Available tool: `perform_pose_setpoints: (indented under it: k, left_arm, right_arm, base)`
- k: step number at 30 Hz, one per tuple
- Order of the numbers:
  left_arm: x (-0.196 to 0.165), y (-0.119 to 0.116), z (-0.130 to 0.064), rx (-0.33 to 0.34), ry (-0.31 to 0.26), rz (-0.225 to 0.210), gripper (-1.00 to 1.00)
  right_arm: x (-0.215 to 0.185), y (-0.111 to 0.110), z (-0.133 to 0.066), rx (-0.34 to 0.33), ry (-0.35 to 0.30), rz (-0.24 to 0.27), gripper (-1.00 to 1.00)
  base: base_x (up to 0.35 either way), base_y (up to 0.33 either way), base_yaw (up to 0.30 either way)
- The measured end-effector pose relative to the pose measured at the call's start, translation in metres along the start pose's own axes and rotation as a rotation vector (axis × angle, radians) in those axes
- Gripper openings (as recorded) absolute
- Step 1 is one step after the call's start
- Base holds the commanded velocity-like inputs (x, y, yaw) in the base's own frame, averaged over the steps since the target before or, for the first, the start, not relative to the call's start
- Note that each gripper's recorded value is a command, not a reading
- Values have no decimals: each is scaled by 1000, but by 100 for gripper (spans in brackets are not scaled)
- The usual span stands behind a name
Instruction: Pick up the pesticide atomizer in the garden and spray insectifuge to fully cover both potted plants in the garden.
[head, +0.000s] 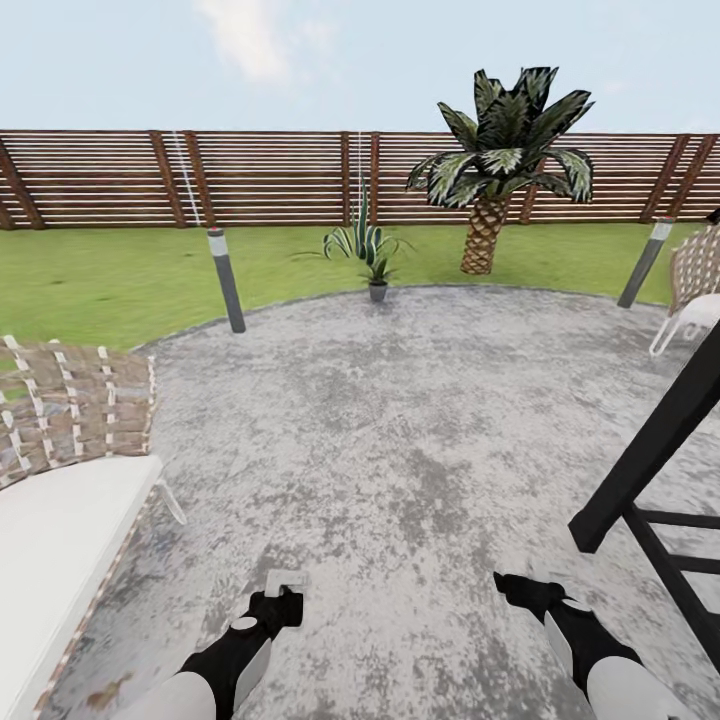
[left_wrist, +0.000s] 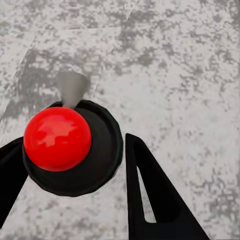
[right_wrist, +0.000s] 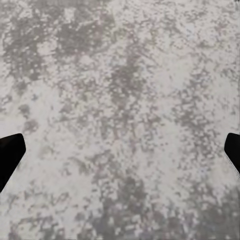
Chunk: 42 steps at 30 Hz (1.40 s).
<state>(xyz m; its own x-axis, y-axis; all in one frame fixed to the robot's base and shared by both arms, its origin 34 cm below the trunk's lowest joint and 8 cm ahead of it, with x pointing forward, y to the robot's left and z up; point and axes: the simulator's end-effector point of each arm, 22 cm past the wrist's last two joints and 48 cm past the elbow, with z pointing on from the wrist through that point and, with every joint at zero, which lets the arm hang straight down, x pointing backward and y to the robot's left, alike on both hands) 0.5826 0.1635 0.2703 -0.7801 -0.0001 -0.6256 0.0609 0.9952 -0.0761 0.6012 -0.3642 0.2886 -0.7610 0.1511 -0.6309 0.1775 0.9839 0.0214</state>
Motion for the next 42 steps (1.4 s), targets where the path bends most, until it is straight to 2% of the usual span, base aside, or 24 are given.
perform_pose_setpoints:
  k: [42]
  left_arm:
    - [0, 0, 0, 0, 0, 0, -100]
  right_arm:
    - [0, 0, 0, 0, 0, 0, 100]
  base:
    - [339, 0, 0]
